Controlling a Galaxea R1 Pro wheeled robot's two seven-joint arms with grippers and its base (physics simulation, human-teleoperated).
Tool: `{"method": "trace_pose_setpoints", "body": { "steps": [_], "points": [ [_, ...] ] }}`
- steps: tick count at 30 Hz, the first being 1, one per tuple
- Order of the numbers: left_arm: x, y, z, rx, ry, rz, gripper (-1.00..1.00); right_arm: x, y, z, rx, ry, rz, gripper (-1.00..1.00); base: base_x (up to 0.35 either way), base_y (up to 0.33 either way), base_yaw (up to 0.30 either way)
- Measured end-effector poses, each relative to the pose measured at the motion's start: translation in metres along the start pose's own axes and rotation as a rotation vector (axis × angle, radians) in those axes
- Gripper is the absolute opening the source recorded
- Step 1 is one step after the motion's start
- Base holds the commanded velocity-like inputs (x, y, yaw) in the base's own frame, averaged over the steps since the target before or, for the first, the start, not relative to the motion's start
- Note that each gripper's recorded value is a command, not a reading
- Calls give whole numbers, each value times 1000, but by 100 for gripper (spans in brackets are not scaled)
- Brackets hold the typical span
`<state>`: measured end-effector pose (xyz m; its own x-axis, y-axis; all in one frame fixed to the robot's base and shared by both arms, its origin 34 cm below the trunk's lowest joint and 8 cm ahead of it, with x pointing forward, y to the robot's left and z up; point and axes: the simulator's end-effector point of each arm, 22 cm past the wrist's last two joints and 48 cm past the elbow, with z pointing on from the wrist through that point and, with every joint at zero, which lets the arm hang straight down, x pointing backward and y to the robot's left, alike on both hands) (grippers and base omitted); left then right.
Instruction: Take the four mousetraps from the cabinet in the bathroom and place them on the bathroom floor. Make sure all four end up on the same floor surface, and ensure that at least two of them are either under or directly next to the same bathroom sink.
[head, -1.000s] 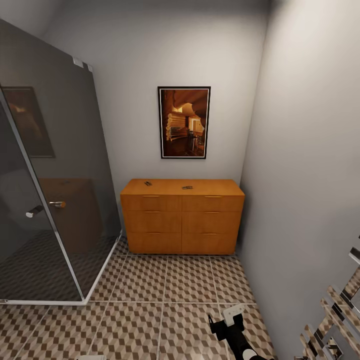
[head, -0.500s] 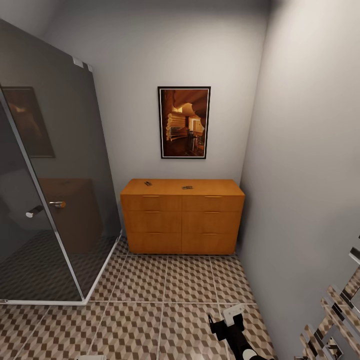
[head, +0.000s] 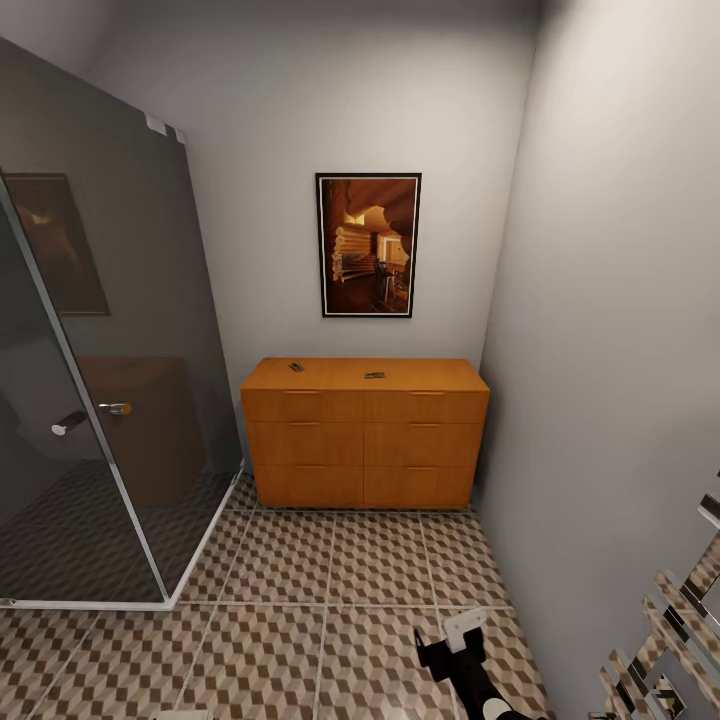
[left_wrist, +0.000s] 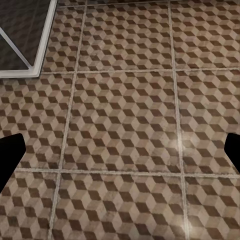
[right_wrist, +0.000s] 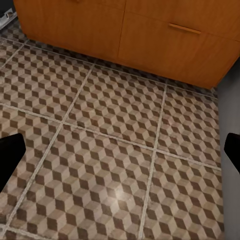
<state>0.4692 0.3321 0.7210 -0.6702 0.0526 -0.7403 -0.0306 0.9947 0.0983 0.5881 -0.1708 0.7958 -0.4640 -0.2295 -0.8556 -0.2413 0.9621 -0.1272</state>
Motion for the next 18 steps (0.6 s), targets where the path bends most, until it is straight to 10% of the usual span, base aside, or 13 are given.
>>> {"method": "trace_pose_setpoints", "body": {
  "steps": [18],
  "points": [
    [1,-44,1,50,19,-32,100,-13,3,4,6,-24,8,100,0,0,0]
  ]
}}
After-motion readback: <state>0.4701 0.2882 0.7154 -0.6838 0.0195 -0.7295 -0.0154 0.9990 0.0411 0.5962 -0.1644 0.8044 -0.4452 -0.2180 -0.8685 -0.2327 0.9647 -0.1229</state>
